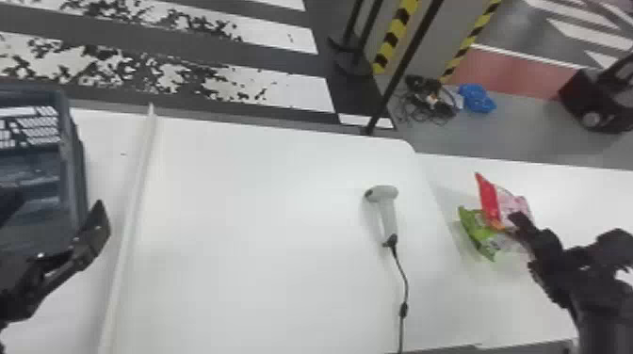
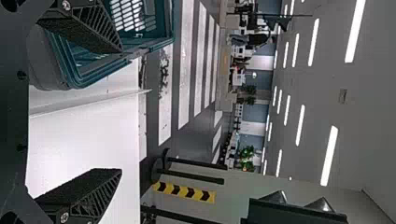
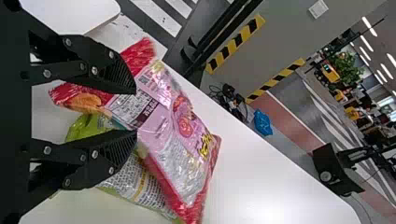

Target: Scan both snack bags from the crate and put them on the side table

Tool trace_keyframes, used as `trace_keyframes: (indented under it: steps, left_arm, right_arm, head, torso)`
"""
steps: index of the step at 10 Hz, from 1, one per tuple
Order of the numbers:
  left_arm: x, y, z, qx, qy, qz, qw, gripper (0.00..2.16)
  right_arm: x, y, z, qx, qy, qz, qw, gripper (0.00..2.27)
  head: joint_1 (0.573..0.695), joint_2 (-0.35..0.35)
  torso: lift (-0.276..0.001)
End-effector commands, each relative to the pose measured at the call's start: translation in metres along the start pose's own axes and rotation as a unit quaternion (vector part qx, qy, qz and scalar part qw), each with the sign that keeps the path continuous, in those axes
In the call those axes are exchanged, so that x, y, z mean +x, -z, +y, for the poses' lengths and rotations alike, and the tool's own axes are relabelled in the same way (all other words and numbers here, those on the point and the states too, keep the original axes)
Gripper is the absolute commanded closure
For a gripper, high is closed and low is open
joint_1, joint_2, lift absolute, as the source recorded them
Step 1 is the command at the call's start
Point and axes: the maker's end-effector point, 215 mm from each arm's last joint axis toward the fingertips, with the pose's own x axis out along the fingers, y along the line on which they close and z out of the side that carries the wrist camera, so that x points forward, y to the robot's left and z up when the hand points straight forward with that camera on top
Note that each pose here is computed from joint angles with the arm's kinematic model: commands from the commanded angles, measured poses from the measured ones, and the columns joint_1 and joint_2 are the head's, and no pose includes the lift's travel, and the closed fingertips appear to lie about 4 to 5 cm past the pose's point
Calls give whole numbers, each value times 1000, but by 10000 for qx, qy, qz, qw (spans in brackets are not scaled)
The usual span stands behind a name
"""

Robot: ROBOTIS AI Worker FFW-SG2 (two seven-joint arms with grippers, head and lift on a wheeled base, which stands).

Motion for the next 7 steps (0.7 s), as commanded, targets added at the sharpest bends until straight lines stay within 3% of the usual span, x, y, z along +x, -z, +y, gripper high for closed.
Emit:
trace_keyframes:
  steps: [1,4,7]
  left_arm:
    - [0,-1,0,3,-3,-13,10000,87]
    - [1,-5,-6,-10,27,-42,10000,87]
    - [2,-9,-10,-8,9,-84,10000,87]
  right_arm:
    - [-7,-6,4,-229,-42,-167,9996,56]
    - [-54,3,94,-1671,-670,-1022,9783,63]
    - [-132,72,216,-2771,-1783,-1627,9300,63]
  head:
    - [695,-350]
    - [695,-350]
    - [695,-350]
  torso:
    - [-87]
    - [-87]
    - [-87]
